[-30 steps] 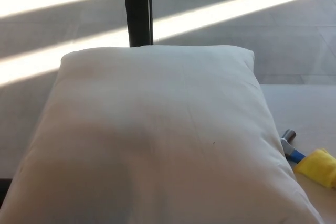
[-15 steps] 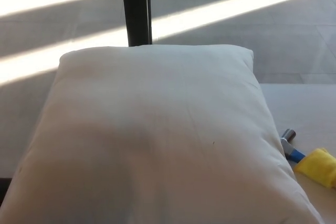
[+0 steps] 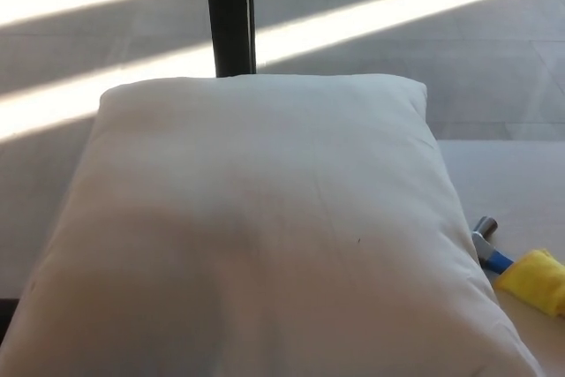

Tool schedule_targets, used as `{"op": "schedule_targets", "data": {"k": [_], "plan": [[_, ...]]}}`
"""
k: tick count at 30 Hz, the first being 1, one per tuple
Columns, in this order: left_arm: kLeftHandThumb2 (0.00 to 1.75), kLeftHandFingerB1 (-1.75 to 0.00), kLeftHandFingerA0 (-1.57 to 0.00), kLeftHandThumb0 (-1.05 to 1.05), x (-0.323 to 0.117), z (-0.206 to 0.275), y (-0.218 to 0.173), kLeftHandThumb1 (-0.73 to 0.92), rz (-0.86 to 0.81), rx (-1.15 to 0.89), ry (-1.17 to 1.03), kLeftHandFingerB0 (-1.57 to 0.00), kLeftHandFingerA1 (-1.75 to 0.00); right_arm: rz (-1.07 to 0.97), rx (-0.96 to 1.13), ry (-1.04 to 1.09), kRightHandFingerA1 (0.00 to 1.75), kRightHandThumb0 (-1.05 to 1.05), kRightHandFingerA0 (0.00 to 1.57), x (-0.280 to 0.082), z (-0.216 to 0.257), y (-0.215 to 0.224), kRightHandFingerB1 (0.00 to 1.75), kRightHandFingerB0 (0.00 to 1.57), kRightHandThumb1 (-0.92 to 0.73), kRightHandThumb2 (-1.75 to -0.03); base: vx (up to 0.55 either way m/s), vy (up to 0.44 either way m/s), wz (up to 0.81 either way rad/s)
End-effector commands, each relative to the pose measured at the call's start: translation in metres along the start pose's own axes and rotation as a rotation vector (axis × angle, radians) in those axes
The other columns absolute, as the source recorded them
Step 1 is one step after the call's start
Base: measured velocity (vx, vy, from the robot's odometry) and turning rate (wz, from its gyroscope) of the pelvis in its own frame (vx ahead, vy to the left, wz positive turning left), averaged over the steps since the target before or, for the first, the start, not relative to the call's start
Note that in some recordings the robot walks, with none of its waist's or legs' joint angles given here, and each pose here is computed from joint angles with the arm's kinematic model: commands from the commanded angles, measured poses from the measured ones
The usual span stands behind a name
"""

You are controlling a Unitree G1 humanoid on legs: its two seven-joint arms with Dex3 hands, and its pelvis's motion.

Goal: A hammer is kept on the right hand side and a pillow is kept on the left hand side on the desk infront of the robot and the robot uses its right hand to pick up the hammer and makes a downward swinging motion to hit the pillow

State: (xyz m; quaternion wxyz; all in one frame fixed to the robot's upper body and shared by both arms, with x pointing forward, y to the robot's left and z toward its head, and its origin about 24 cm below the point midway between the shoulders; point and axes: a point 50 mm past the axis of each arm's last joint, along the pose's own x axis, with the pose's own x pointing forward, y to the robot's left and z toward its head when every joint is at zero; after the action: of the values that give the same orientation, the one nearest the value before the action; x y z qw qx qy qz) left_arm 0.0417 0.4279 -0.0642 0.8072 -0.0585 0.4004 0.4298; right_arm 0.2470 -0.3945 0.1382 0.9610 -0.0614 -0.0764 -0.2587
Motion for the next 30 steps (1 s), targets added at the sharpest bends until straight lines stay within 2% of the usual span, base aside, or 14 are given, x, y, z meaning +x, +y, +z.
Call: {"op": "schedule_targets", "data": {"k": [1,3,5,7,8,9,13,14,15,17,23,24,26,30], "plan": [[0.62,-0.49,-0.58,-0.62,0.001,0.011,0.000,0.72,-0.039,0.009,-0.025,-0.48,-0.60,0.394,-0.151,0.031,0.45,-0.87,0.02,-0.019,-0.001,0.063,0.38,0.12,-0.61,-0.99,0.00,0.000,0.00],[0.62,-0.49,-0.58,-0.62,0.001,0.011,0.000,0.72,-0.040,0.012,-0.027,-0.48,-0.60,0.416,-0.180,0.037,0.45,-0.87,0.02,-0.020,-0.002,0.066,0.38,0.12,-0.61,-0.99,0.00,0.000,0.00],[0.61,-0.48,-0.59,-0.63,0.001,0.012,0.000,0.72,-0.040,0.010,-0.028,-0.47,-0.63,0.451,-0.210,0.060,0.35,-0.85,0.10,-0.024,-0.004,0.074,0.26,0.16,-0.73,-0.63,0.00,0.000,0.00],[0.61,-0.49,-0.60,-0.64,0.001,0.011,0.001,0.72,-0.035,0.008,-0.026,-0.47,-0.65,0.476,-0.218,0.076,0.45,-0.85,0.05,-0.026,-0.006,0.082,0.40,0.07,-0.55,-0.96,0.00,0.000,0.00],[0.61,-0.49,-0.59,-0.63,0.001,0.012,0.001,0.72,-0.030,0.015,-0.027,-0.47,-0.64,0.486,-0.223,0.075,0.38,-0.83,0.09,-0.027,-0.007,0.083,0.27,0.17,-0.70,-0.62,0.00,0.000,0.00],[0.61,-0.48,-0.59,-0.63,0.001,0.011,0.001,0.72,-0.031,0.008,-0.026,-0.48,-0.62,0.493,-0.237,0.077,0.41,-0.86,0.04,-0.026,-0.006,0.085,0.38,0.10,-0.55,-0.96,0.00,0.000,0.00],[0.62,-0.47,-0.59,-0.63,0.000,0.012,0.002,0.73,-0.041,0.021,-0.031,-0.47,-0.60,0.533,-0.307,0.085,0.38,-0.77,0.02,-0.025,-0.005,0.088,0.36,0.09,-0.56,-0.96,0.00,0.000,0.00],[0.62,-0.47,-0.58,-0.63,0.000,0.011,0.002,0.73,-0.046,0.017,-0.033,-0.47,-0.61,0.537,-0.315,0.099,0.36,-0.79,0.03,-0.024,-0.006,0.088,0.27,0.13,-0.74,-0.63,0.00,0.000,0.00],[0.62,-0.47,-0.58,-0.63,0.000,0.013,0.002,0.75,-0.051,0.026,-0.038,-0.45,-0.62,0.543,-0.336,0.107,0.33,-0.81,0.03,-0.024,-0.007,0.088,0.36,0.10,-0.57,-0.99,0.00,0.000,0.00],[0.61,-0.48,-0.61,-0.63,0.000,0.013,0.002,0.73,-0.043,0.028,-0.035,-0.48,-0.62,0.557,-0.350,0.127,0.30,-0.77,0.01,-0.023,-0.009,0.089,0.25,0.14,-0.73,-0.64,0.00,0.000,0.00],[0.62,-0.47,-0.57,-0.64,0.000,0.013,0.002,0.75,-0.055,0.052,-0.037,-0.45,-0.61,0.615,-0.428,0.165,0.35,-0.77,0.03,-0.025,-0.018,0.093,0.37,0.10,-0.57,-0.96,0.00,0.000,0.00],[0.62,-0.48,-0.58,-0.62,0.000,0.013,0.002,0.74,-0.057,0.029,-0.037,-0.46,-0.61,0.631,-0.451,0.178,0.26,-0.74,0.03,-0.027,-0.021,0.095,0.25,0.17,-0.74,-0.64,0.00,0.000,0.00],[0.62,-0.48,-0.60,-0.66,0.000,0.014,0.002,0.75,-0.052,0.081,-0.044,-0.48,-0.62,0.649,-0.513,0.170,0.29,-0.76,0.03,-0.030,-0.023,0.099,0.37,0.12,-0.57,-0.96,0.00,0.000,0.00],[0.62,-0.49,-0.57,-0.63,0.000,0.015,0.003,0.73,-0.056,0.017,-0.045,-0.46,-0.62,0.672,-0.620,0.174,0.31,-0.84,0.05,-0.033,-0.028,0.108,0.36,0.12,-0.58,-0.99,0.00,0.000,0.00]]}}
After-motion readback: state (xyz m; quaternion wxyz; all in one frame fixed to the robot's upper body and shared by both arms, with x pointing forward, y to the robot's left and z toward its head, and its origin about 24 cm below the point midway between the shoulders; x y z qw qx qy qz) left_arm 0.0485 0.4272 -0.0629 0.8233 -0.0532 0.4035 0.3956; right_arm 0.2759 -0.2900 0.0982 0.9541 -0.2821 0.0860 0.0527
